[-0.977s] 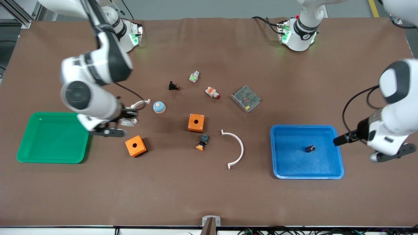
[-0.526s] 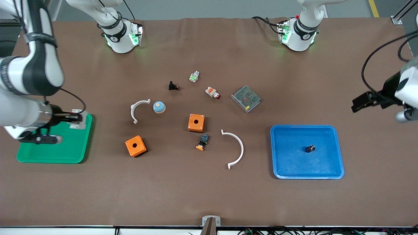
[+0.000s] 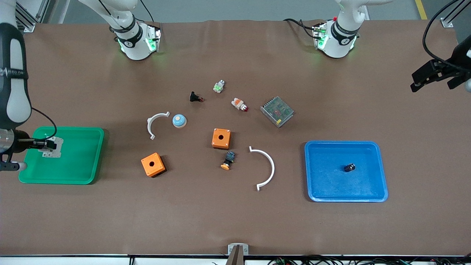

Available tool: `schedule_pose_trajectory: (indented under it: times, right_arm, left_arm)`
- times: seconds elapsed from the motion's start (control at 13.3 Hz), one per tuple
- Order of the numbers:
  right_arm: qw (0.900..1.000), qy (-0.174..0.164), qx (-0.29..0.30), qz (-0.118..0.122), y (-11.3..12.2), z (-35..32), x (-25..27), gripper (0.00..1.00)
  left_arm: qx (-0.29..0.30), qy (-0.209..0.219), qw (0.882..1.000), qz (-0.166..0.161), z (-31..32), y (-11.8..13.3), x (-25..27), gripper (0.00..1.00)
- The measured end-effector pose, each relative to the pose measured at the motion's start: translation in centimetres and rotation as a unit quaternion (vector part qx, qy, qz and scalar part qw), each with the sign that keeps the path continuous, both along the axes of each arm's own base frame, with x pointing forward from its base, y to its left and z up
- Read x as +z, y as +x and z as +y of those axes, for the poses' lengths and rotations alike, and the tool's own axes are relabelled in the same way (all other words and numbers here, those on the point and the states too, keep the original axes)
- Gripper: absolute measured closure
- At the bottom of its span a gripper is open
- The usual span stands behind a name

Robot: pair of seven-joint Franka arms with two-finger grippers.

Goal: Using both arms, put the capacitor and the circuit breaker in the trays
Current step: 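Carry the breaker to the green tray while the left gripper withdraws, then lower the breaker into the green tray and open the right gripper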

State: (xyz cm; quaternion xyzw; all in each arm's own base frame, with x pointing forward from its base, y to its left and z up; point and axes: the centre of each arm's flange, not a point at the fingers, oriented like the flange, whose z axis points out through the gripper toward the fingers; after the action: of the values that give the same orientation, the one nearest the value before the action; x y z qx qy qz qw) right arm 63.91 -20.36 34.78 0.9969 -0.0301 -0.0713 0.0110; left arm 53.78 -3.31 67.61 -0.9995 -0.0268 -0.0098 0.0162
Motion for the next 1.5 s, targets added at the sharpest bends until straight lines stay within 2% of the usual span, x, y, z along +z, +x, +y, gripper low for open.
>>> schedule_pose_trajectory:
  times: [0.45, 0.75, 1.05, 1.5]
  right_arm:
    - [0.999, 0.005, 0.032, -0.001, -0.2, -4.6, -9.2, 0.6]
    - [1.0, 0.008, 0.028, 0.006, -0.9, -5.8, -10.6, 0.6]
    - [0.999, 0.0, 0.028, -0.016, -1.1, -6.1, -11.8, 0.6]
    - [0.999, -0.003, 0.026, -0.025, -1.1, -6.2, -12.3, 0.59]
  left_arm:
    - [-0.003, 0.001, 1.0, 0.013, -0.4, 0.0, -1.2, 0.0]
    - [-0.003, 0.001, 1.0, 0.017, -0.4, 0.3, -1.7, 0.0]
    - [-0.003, 0.001, 1.0, 0.018, -0.3, 0.4, -1.8, 0.0]
    - [-0.003, 0.001, 1.0, 0.021, -0.3, 0.5, -2.1, 0.0]
